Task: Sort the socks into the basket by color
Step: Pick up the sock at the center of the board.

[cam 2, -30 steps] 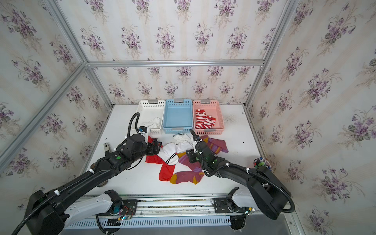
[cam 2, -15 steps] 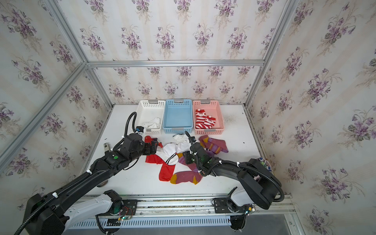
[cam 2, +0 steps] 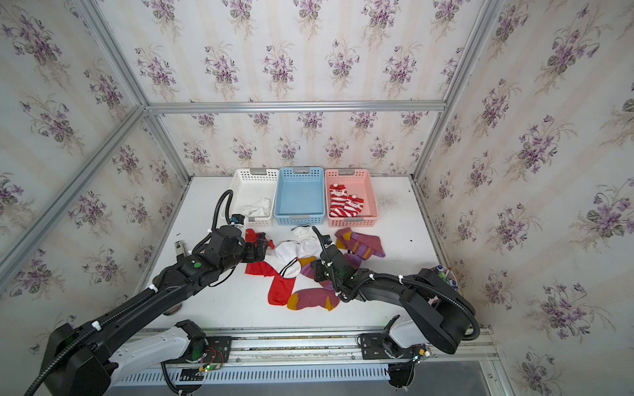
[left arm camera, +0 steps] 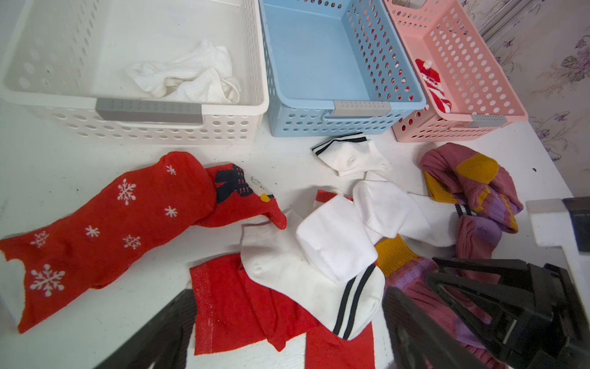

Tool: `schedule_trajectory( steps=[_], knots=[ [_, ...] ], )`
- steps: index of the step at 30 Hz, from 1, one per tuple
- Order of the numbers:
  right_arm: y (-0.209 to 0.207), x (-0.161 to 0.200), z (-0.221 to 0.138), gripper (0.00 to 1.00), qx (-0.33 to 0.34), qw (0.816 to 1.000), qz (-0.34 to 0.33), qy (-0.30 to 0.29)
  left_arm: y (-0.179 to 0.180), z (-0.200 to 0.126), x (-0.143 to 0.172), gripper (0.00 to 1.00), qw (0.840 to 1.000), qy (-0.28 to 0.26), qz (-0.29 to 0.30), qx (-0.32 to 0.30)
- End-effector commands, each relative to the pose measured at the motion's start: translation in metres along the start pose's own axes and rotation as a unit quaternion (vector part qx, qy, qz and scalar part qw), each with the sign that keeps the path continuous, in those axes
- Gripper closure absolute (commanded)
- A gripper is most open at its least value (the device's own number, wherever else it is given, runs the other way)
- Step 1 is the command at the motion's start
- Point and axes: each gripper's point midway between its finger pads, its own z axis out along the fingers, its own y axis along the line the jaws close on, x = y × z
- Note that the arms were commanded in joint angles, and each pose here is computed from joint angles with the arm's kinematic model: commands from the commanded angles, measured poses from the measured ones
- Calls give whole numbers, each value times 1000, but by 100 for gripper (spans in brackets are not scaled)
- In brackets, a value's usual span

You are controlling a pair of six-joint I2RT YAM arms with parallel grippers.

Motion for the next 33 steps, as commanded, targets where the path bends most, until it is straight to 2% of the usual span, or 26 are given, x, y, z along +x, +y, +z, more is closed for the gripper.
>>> schedule_trajectory(
  steps=[1,5,9,24,33],
  knots=[
    [-1,-4,0,77,6,1000,6,-8,-2,-1,-3,7,1000,-8,-4,6],
    [3,-10,-2,89,1,1000,6,-16,-2,-2,-3,6,1000,-8,-4,7],
    [8,-26,-12,94,0,999,0,-34,-2,-4,-3,4,1000,-9,-3,10],
    [37,-111,-84,93,-9,989,-48,-142,-3,-8,-1,1,1000,-10,-7,19],
    [59,-150,-105,93,-27,979,-70,-187,-4,-11,0,1,1000,-11,-7,24]
  ],
)
